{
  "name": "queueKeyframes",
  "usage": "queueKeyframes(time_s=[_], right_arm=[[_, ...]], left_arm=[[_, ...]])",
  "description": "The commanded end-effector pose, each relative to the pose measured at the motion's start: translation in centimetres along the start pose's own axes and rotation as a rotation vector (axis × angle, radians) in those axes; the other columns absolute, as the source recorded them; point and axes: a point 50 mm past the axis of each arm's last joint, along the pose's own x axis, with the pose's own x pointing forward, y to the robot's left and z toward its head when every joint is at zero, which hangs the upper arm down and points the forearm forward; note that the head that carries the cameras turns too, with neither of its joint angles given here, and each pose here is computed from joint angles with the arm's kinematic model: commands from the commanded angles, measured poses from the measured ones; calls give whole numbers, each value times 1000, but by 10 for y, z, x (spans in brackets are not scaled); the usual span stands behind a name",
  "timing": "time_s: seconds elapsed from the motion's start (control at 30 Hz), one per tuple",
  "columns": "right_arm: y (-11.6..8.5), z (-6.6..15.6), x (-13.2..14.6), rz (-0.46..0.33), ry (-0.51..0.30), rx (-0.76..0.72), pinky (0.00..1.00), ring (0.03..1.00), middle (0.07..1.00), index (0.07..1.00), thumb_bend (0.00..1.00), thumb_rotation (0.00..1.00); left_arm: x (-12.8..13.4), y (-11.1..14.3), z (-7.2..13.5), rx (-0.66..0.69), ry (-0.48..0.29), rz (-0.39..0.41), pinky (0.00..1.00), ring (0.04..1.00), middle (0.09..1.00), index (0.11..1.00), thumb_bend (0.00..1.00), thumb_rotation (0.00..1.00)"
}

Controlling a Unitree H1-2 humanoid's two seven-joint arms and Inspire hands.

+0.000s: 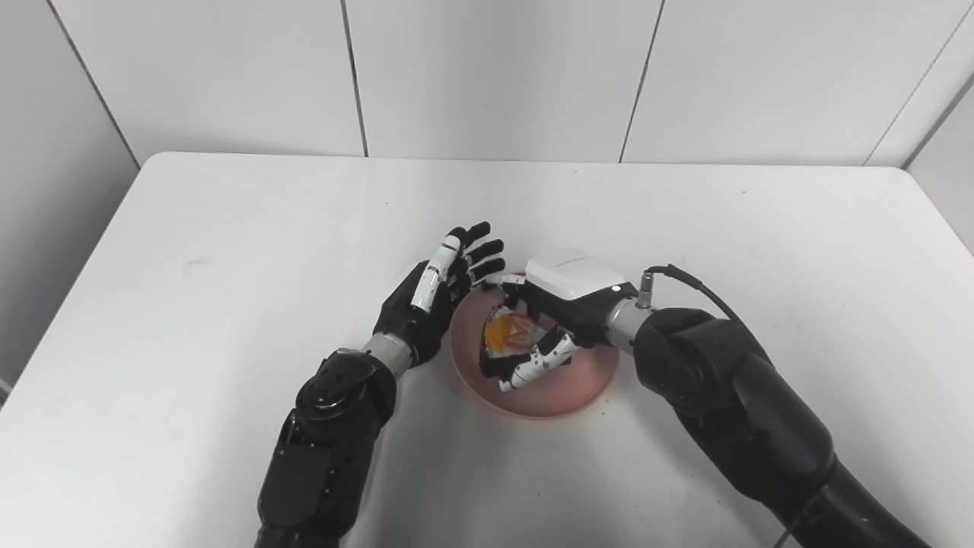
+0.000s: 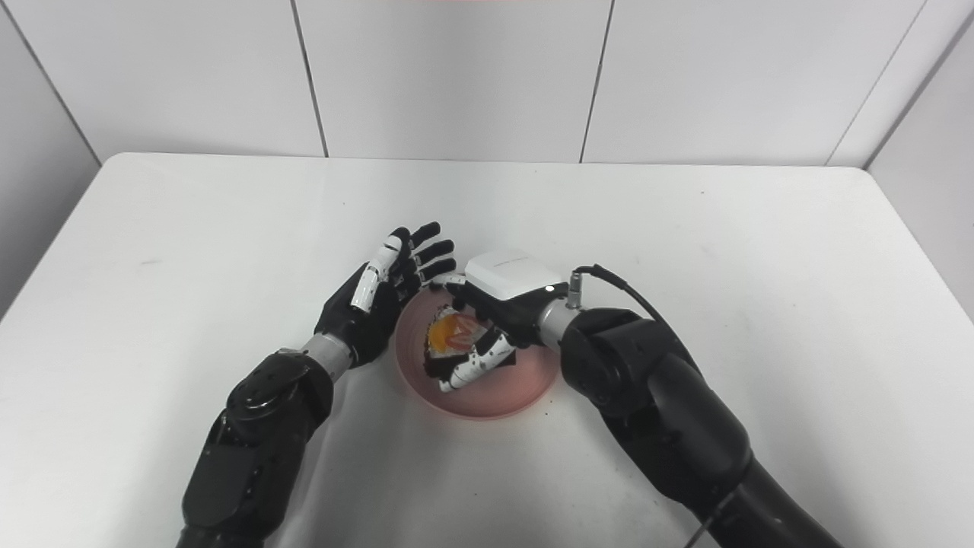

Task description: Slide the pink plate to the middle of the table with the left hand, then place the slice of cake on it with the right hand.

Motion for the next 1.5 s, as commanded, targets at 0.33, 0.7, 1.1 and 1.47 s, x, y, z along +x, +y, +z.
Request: queueKeyframes(time_s=[0.33, 0.7, 1.1, 1.47], right_arm=[[-49, 12, -30, -143, -8, -74, 585, 765, 897, 959, 984, 679], [-15, -40, -31, -447, -135, 216, 658, 792, 852, 909, 959, 731], [53, -61, -39, -768, -195, 872, 974, 993, 997, 999, 946, 999], [99, -57, -36, -858, -151, 1173, 1000, 1000, 1000, 1000, 701, 1000]], left_arm=[[-5, 6, -14, -5, 68, 27, 888, 900, 913, 915, 343, 1000], [-9, 10, -15, -24, 63, 18, 910, 921, 926, 922, 363, 1000], [-28, 17, -15, 62, -84, 111, 914, 919, 938, 939, 382, 1000], [-57, 16, -25, 192, -228, 233, 924, 930, 951, 956, 423, 1000]])
